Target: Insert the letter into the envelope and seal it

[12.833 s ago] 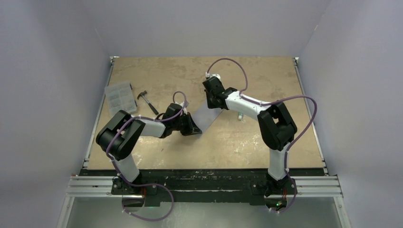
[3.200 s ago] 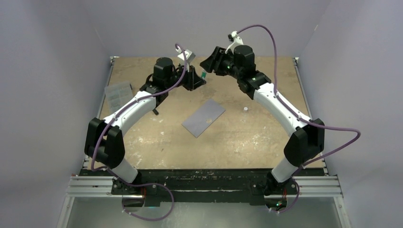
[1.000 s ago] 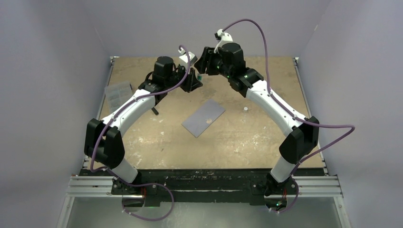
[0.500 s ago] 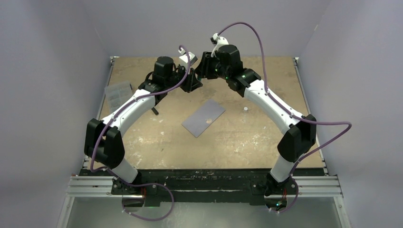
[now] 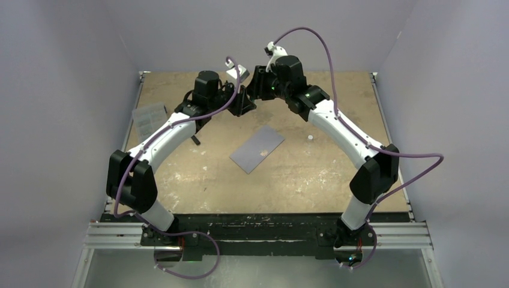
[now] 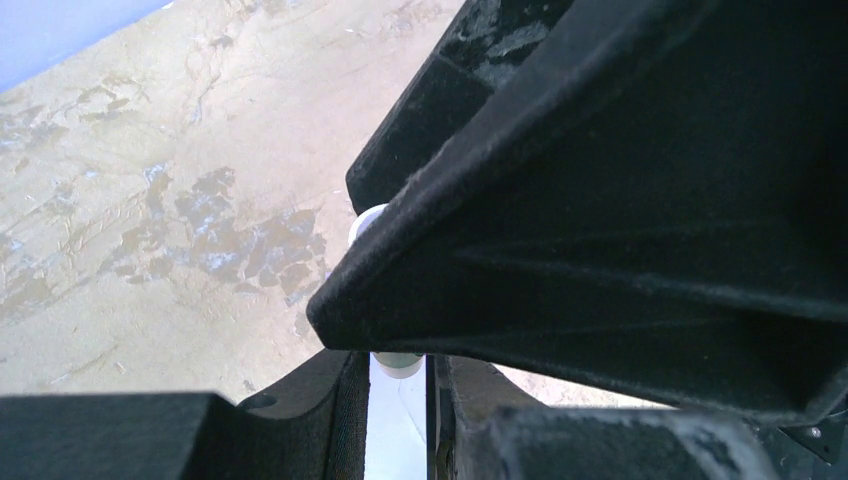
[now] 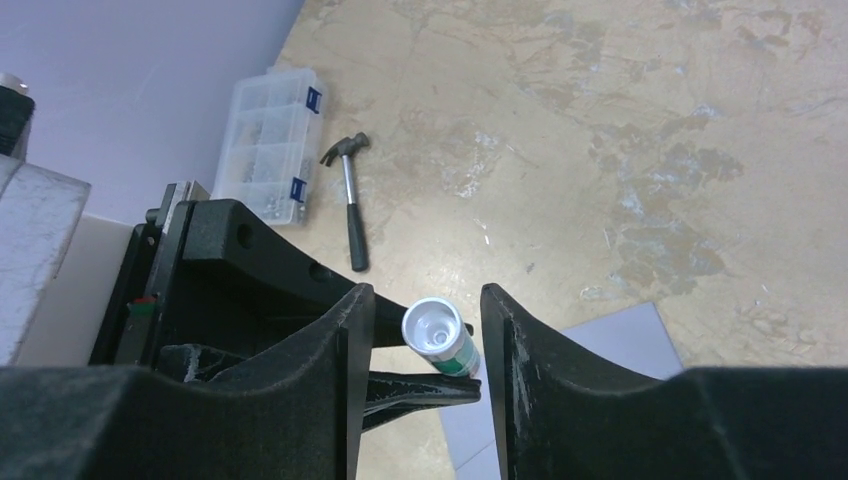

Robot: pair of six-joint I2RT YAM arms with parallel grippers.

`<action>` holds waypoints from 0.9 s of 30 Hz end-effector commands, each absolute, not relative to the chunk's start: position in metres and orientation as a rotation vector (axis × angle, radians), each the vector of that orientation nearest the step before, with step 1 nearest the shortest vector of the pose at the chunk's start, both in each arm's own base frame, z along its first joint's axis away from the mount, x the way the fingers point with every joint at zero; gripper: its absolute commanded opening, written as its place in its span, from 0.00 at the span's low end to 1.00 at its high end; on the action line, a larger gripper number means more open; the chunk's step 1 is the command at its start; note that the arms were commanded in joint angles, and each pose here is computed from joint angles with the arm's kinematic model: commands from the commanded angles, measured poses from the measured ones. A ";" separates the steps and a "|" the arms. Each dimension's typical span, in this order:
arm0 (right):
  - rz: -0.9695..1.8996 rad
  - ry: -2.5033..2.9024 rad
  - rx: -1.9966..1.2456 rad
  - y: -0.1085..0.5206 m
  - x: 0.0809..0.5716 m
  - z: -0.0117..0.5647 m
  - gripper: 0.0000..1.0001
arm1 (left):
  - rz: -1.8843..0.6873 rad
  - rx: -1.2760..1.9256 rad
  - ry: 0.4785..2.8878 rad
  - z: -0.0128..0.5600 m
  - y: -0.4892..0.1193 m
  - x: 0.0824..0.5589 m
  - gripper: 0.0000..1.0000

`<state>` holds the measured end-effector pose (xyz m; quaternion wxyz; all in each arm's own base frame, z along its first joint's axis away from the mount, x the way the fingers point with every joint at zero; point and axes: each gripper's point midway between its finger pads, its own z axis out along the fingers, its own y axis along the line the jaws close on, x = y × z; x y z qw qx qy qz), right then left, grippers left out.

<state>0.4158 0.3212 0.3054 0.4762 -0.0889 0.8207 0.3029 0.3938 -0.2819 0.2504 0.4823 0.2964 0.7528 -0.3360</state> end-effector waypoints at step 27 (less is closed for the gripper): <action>1.133 1.212 -1.207 0.287 0.278 0.400 0.00 | -1.368 1.198 1.276 0.376 -0.297 0.278 0.00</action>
